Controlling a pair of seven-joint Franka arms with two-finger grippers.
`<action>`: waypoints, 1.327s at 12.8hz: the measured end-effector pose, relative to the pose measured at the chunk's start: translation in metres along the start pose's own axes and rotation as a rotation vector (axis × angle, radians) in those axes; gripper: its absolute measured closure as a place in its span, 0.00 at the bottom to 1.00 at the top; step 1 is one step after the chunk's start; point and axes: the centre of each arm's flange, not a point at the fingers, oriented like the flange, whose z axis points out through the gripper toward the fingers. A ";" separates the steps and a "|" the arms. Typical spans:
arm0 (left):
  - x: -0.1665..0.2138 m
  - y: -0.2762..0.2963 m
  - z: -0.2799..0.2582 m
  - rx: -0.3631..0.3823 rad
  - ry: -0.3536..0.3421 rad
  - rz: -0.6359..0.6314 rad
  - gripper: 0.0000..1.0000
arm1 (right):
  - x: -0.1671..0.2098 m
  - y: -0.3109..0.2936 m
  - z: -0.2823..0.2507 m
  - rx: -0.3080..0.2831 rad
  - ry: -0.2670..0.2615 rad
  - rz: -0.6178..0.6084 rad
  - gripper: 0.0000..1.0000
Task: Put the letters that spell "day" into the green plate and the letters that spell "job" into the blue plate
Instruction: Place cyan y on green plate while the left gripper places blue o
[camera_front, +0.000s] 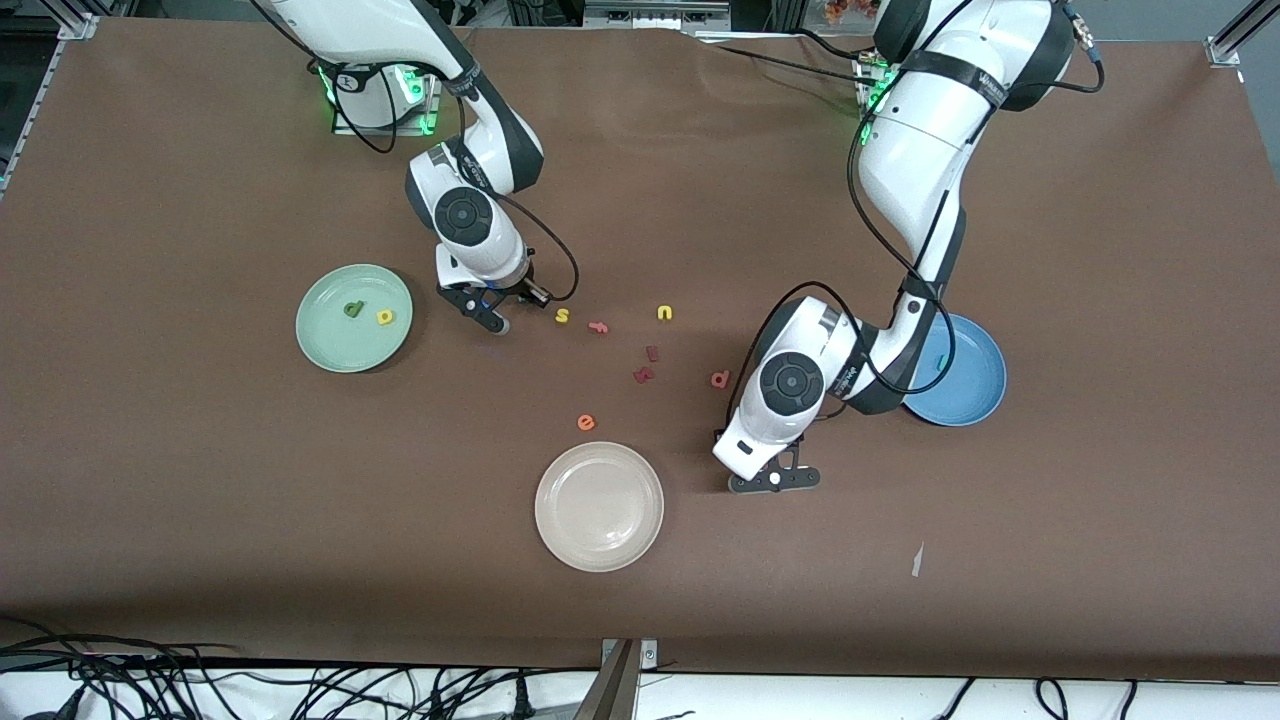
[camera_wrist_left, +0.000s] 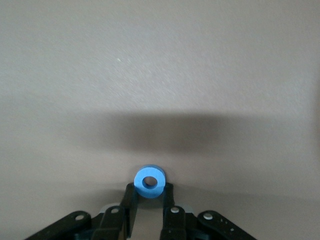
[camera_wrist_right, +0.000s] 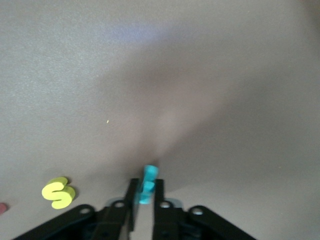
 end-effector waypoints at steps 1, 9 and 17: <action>0.007 -0.007 -0.007 -0.001 0.006 -0.012 0.75 | 0.000 0.000 0.000 0.000 0.000 0.000 0.92; -0.006 -0.151 -0.062 0.028 -0.052 0.073 0.75 | 0.046 0.024 -0.061 -0.094 -0.002 -0.164 0.92; -0.093 -0.298 -0.041 0.014 -0.082 0.287 0.75 | 0.208 0.166 -0.077 -0.155 -0.055 -0.463 0.92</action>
